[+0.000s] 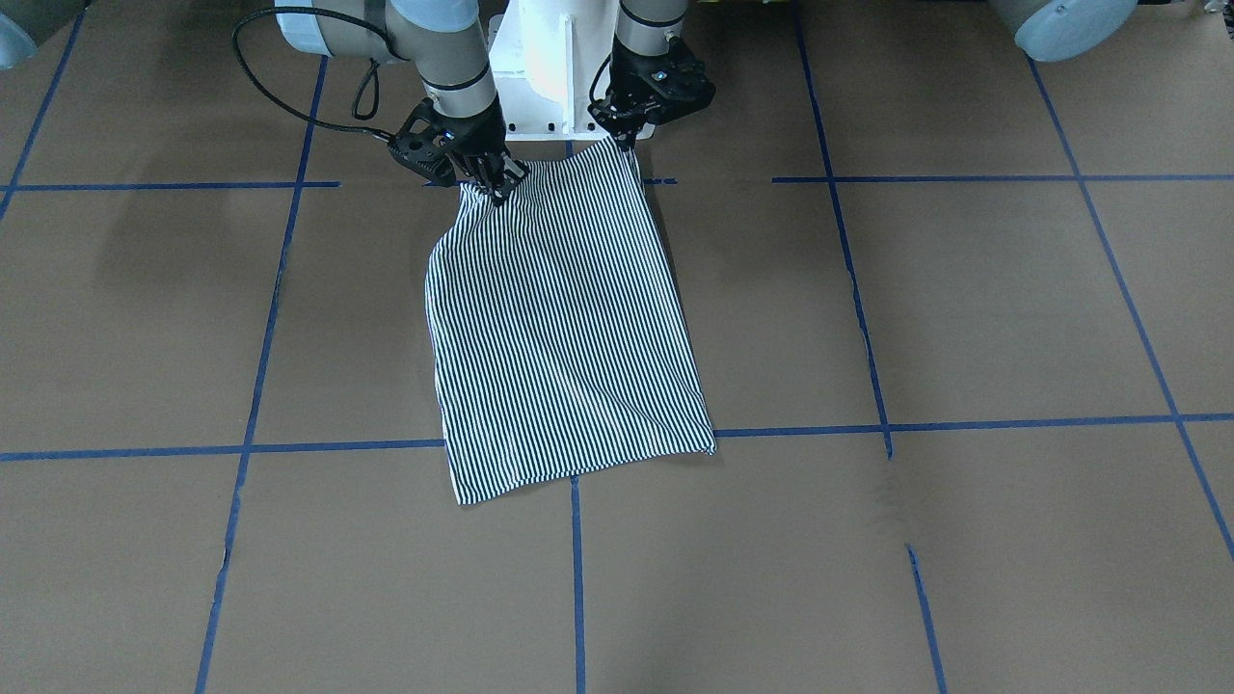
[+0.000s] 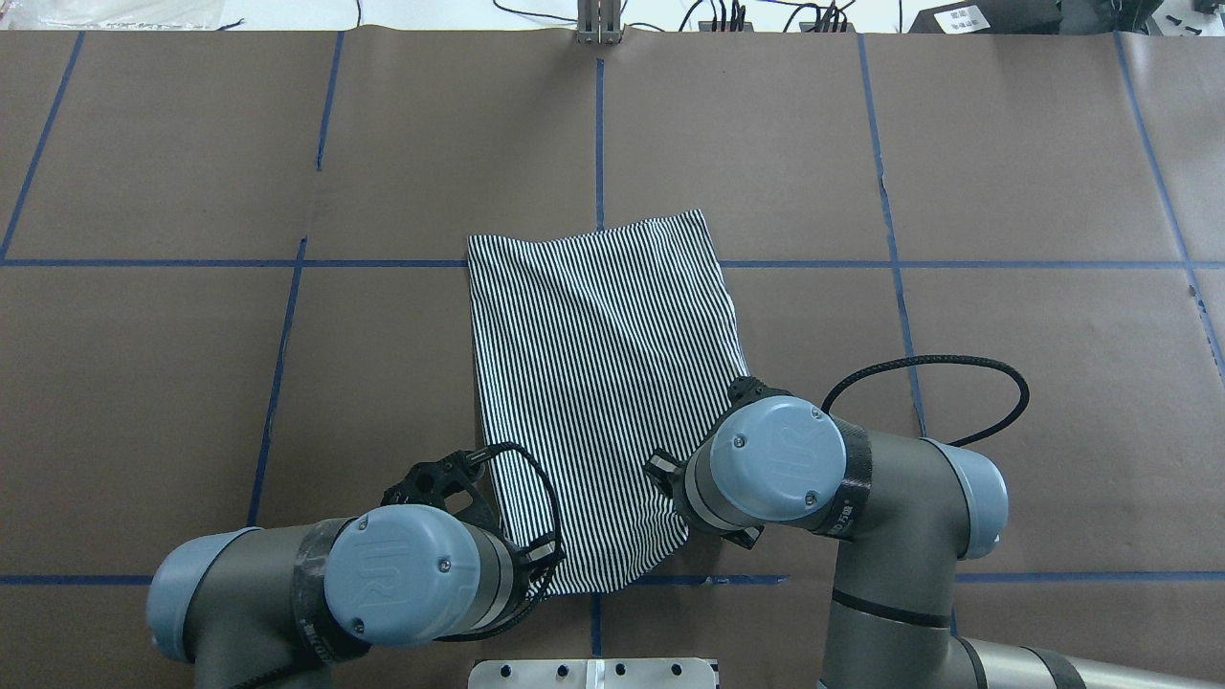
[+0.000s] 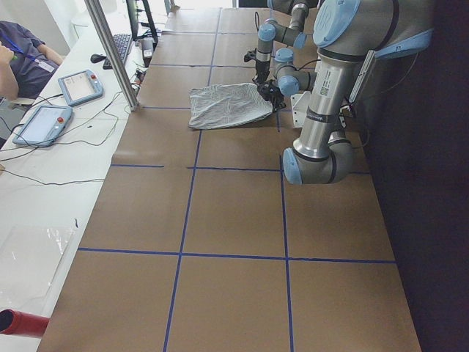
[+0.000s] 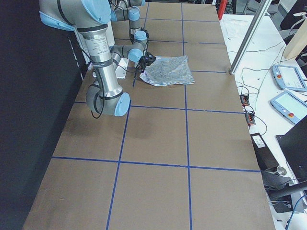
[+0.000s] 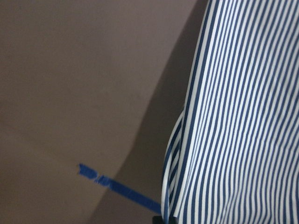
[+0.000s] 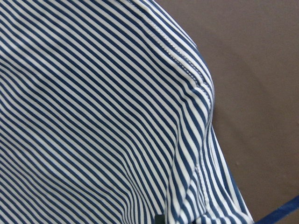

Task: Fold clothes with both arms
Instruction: 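Lift the near edge with both grippers and fold it toward the far edge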

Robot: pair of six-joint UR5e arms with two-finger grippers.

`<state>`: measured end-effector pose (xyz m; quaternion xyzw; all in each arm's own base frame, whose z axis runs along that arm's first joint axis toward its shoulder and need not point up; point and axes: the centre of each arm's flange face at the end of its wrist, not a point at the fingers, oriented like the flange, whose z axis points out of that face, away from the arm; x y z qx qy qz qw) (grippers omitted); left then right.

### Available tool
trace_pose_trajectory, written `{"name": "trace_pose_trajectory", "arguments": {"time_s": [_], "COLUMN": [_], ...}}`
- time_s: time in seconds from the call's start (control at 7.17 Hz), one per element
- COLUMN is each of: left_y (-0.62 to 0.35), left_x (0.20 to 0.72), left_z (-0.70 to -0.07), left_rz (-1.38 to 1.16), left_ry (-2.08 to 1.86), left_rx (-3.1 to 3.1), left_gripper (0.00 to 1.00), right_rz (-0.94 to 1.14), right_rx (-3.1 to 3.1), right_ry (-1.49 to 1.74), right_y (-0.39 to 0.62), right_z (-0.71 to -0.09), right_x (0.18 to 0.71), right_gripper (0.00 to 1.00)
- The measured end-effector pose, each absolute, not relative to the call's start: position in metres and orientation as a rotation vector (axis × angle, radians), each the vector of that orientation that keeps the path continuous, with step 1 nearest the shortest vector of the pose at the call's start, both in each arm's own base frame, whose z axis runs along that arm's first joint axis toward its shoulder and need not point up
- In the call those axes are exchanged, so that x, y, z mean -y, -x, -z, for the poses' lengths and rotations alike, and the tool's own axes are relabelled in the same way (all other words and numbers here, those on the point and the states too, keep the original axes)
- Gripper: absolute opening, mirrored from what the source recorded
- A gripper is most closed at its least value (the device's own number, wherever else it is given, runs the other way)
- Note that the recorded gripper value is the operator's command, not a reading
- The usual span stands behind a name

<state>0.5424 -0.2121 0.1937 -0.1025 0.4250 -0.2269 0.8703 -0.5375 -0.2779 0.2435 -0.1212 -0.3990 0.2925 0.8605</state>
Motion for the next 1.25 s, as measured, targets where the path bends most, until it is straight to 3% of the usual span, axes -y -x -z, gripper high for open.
{"name": "trace_pose_trajectory", "arguments": {"time_s": [0.42,0.7,1.25], "left_y": [-0.487,-0.458,-0.458], "left_x": [0.274,0.337,0.424], "left_z": [-0.165,-0.163,-0.191], "left_rz": [0.576,0.684,0.794], "left_ry": [0.167,0.106,0.037], "left_rx": [-0.979,-1.015,-1.076], "left_gripper": [0.0,0.0,0.0], "right_rz": [-0.635,-0.636,-0.657], "right_rx": [0.889,0.921,0.916], "right_ry": [0.213,0.141,0.061], "right_y": [0.519,0.493,0.533], "right_z": [-0.224,-0.207,-0.185], "right_x": [0.315,0.381,0.513], "right_gripper": [0.0,0.0,0.0]}}
